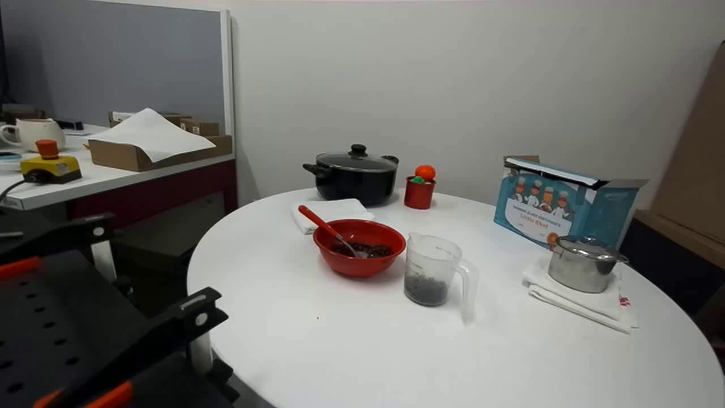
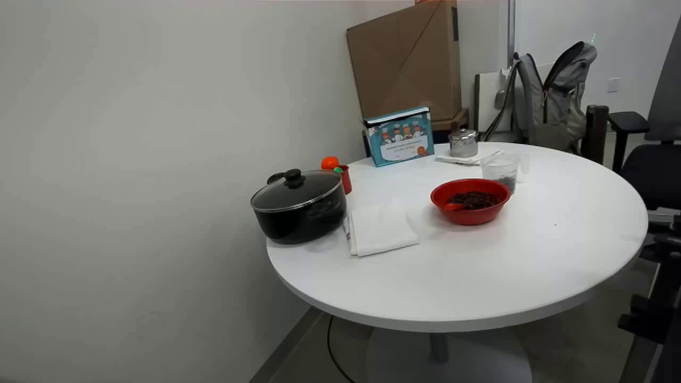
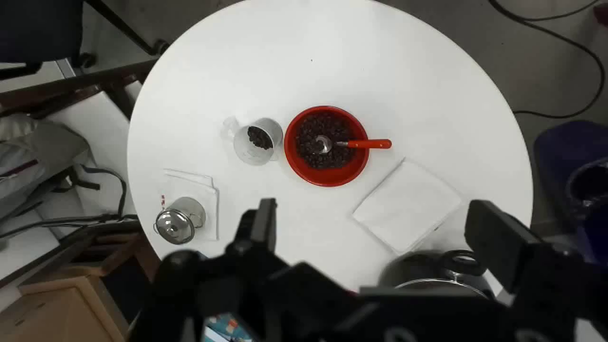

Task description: Pour the contents in the jug into the red bowl

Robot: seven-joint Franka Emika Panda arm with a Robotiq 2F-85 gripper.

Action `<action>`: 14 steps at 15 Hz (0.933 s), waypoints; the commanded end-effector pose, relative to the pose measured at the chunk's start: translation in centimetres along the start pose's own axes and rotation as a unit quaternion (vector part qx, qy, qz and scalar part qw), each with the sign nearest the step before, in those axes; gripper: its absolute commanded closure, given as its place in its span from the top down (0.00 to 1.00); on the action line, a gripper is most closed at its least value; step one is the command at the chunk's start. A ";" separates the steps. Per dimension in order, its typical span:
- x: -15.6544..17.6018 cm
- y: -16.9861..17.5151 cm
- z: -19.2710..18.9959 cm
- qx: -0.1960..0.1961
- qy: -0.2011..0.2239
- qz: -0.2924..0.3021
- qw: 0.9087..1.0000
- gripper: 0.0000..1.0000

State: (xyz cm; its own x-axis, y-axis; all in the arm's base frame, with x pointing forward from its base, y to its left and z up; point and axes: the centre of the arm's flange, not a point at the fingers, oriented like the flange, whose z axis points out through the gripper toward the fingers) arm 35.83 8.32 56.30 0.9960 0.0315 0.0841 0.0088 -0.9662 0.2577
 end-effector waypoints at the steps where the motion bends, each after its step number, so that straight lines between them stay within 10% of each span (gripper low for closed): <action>1: 0.0 0.0 0.0 0.000 0.000 0.000 1.000 1.00; 7: 1.9 -0.9 2.9 0.013 -0.006 -0.167 0.986 1.00; 14: 6.7 0.6 9.2 -0.027 -0.065 -0.338 0.939 1.00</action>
State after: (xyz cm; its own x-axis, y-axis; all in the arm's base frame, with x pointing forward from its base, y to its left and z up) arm 40.06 6.82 49.84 0.8484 0.5056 -0.1566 0.5293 -0.8097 0.2535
